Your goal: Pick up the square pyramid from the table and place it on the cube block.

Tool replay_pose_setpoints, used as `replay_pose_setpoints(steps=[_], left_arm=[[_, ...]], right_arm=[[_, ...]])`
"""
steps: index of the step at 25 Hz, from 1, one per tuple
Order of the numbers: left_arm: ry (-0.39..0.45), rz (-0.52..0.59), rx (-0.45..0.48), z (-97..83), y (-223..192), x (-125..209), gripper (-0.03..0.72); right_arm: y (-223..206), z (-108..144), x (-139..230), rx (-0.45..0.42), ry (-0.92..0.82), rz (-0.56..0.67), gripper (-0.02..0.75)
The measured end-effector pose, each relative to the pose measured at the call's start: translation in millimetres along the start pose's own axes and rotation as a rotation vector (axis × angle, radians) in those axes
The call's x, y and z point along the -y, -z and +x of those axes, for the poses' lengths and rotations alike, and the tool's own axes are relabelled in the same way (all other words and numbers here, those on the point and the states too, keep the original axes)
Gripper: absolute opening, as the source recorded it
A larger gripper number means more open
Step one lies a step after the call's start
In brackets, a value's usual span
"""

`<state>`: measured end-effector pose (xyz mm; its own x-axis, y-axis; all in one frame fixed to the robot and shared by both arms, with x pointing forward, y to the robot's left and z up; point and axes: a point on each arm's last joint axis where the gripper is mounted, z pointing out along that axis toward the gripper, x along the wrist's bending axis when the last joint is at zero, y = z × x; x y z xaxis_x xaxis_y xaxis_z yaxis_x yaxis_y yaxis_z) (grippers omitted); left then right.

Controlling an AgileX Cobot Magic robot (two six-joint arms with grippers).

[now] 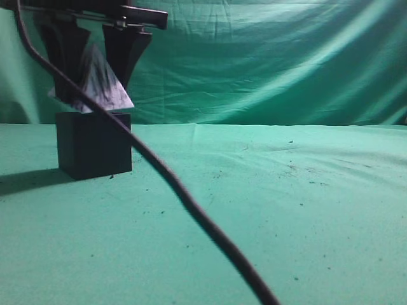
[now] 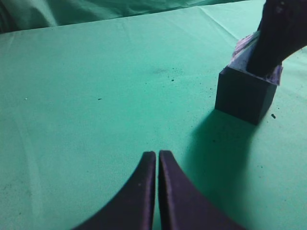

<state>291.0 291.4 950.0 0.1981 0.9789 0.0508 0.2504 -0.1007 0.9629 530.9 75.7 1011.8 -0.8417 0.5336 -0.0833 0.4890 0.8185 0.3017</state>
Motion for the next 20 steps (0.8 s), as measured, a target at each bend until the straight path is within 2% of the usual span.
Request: replay_pose_setpoints(steps=[3, 6, 8, 12, 14, 16, 17, 20], left_arm=[[0.0, 0.0, 0.0, 0.0, 0, 0, 0.0], [0.0, 0.0, 0.0, 0.0, 0, 0, 0.0], [0.0, 0.0, 0.0, 0.0, 0, 0, 0.0], [0.0, 0.0, 0.0, 0.0, 0, 0, 0.0], [0.0, 0.0, 0.0, 0.0, 0, 0, 0.0], [0.0, 0.0, 0.0, 0.0, 0, 0, 0.0], [0.0, 0.0, 0.0, 0.0, 0, 0, 0.0], [0.0, 0.0, 0.0, 0.0, 0, 0, 0.0]], right_arm=[[-2, -5, 0, 0.004, -0.015, -0.001, 0.386], [-1, -8, 1, 0.005, -0.022, 0.001, 0.55], [9, -8, 1, 0.005, -0.024, 0.004, 0.629], [65, -12, -7, 0.017, -0.032, -0.091, 0.629], [102, -14, -6, 0.026, -0.04, -0.174, 0.446], [144, -15, 1, 0.035, -0.048, -0.256, 0.215], [160, -15, 5, 0.037, -0.055, -0.285, 0.127], [215, -15, 29, 0.045, -0.07, -0.379, 0.033]])
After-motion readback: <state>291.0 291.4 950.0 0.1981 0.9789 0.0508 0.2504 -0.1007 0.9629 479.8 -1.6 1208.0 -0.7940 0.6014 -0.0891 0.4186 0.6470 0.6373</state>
